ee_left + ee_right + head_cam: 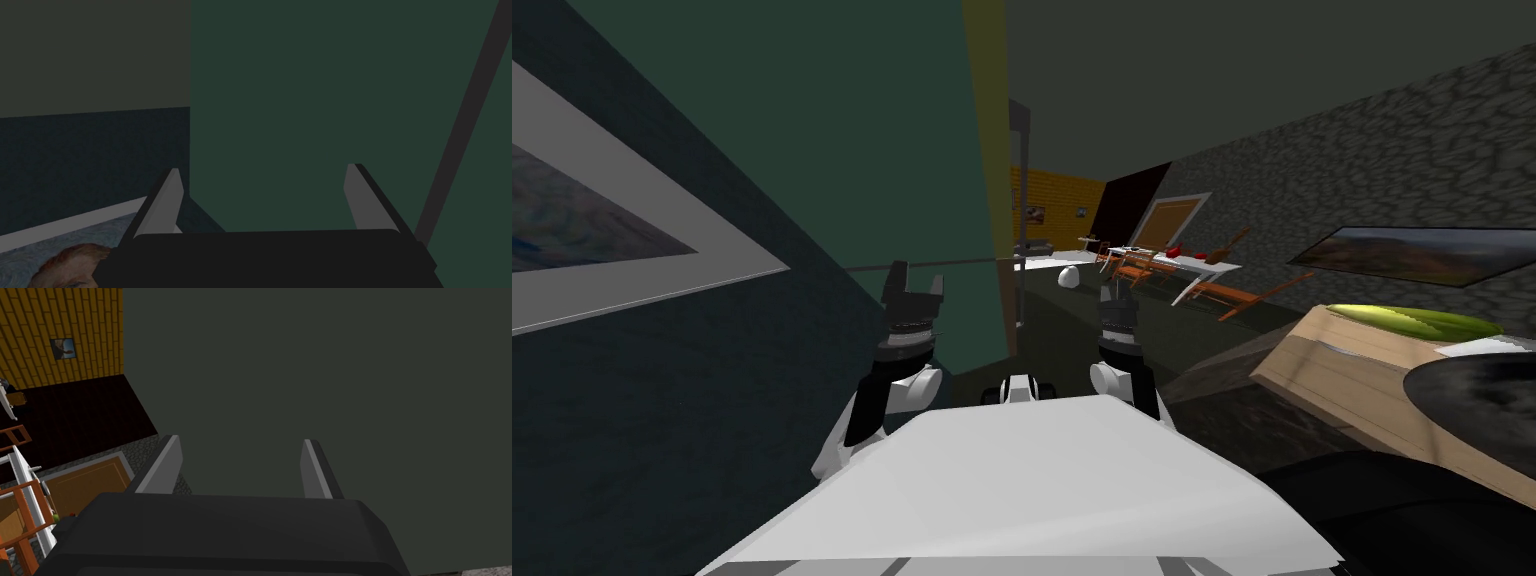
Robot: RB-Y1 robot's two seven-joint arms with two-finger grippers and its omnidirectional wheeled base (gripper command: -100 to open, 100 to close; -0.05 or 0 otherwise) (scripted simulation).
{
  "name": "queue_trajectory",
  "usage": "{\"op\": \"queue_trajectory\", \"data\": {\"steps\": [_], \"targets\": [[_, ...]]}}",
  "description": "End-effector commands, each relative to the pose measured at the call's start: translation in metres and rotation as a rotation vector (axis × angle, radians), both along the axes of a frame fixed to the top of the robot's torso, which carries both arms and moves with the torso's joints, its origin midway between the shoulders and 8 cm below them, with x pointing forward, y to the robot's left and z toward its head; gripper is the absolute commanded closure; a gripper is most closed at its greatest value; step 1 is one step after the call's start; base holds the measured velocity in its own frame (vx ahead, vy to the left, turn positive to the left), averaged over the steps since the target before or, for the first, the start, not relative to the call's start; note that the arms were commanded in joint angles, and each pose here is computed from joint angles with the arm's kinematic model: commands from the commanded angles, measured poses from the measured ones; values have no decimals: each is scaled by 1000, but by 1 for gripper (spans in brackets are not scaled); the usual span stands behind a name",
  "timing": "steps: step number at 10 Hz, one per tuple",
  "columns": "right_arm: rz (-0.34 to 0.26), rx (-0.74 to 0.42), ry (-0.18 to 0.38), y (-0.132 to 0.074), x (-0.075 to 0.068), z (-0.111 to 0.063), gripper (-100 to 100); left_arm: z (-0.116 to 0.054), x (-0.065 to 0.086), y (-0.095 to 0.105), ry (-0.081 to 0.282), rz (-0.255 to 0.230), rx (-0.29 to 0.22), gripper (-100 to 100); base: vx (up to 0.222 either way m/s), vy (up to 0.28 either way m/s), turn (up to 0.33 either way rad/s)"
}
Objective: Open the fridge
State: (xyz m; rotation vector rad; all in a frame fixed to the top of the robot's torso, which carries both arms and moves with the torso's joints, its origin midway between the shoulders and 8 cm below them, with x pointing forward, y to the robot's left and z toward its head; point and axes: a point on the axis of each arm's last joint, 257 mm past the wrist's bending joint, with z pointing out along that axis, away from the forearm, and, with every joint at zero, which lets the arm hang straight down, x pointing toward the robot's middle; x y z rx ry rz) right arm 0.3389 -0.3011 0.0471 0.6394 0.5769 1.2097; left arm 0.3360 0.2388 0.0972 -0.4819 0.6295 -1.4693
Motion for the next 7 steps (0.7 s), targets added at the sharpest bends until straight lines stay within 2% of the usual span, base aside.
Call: {"op": "queue_trajectory", "data": {"steps": [1,2,6,7], "targets": [[0,0,0,0,0,0,0,-1,9,2,36,4,7,-100,62,-68,54],[0,0,0,0,0,0,0,-2,16,4,59,7,9,-100,53,-70,81],[0,0,0,0,0,0,0,-5,30,8,109,16,8,-100,63,-85,80],[0,0,0,0,0,0,0,-6,36,10,133,21,7,-100,46,-78,104]]}}
